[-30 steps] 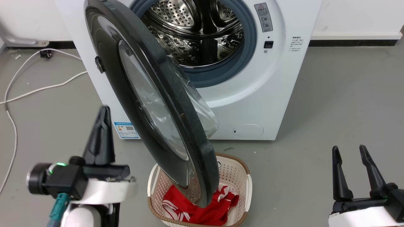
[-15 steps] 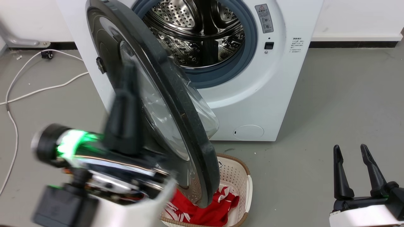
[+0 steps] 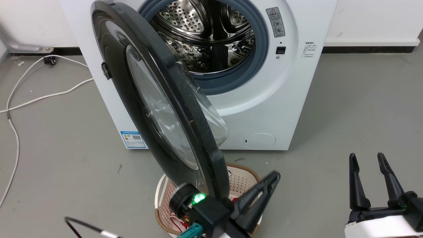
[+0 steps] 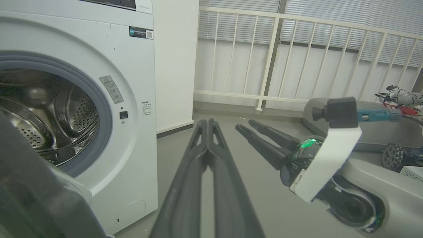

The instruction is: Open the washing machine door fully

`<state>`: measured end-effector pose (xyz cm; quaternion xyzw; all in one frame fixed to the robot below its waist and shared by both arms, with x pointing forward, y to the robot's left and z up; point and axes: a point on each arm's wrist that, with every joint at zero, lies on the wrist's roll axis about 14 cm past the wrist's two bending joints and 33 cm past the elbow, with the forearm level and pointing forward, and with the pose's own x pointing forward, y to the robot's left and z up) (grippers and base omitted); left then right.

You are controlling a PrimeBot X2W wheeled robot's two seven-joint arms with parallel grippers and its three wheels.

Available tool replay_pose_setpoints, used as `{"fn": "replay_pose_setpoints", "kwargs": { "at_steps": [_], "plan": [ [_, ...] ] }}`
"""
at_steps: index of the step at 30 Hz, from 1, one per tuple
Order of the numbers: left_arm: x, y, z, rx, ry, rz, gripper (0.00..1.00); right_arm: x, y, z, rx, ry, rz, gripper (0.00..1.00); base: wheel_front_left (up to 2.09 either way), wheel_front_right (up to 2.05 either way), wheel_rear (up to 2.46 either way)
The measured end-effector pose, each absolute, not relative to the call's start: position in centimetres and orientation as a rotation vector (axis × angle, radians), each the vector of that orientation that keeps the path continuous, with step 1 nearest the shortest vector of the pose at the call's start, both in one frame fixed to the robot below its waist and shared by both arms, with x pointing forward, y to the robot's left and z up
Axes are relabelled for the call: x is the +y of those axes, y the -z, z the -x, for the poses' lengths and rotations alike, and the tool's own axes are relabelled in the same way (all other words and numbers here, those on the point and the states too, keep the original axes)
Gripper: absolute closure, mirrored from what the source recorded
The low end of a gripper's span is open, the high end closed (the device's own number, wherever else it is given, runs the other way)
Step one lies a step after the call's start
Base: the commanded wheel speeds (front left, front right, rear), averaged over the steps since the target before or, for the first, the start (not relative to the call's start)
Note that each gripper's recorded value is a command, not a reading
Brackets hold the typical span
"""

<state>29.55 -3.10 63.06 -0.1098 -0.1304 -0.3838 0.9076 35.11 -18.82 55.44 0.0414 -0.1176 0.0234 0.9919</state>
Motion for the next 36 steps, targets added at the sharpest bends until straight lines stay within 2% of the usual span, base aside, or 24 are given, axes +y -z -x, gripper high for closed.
{"fn": "replay_pose_setpoints", "kwargs": {
  "at_steps": [4, 9, 24, 36],
  "plan": [
    [-4.0, -59.3, -29.4, -0.122, 0.813, 0.207, 1.00, -18.7, -55.4, -35.1, -0.234, -0.050, -0.084, 0.00, 0.00, 0.00, 0.00],
    [-4.0, -56.5, -30.2, -0.044, 0.791, 0.178, 1.00, -18.6, -55.3, -35.1, -0.227, -0.053, -0.088, 0.00, 0.00, 0.00, 0.00],
    [-1.3, -54.9, -34.9, -0.065, 0.597, 0.152, 1.00, -19.1, -54.8, -34.5, -0.211, -0.034, -0.095, 0.00, 0.00, 0.00, 0.00],
    [1.8, -54.6, -35.3, -0.084, 0.463, 0.149, 1.00, -18.7, -54.4, -34.9, -0.198, -0.047, -0.111, 0.00, 0.00, 0.00, 0.00]
  ]
}}
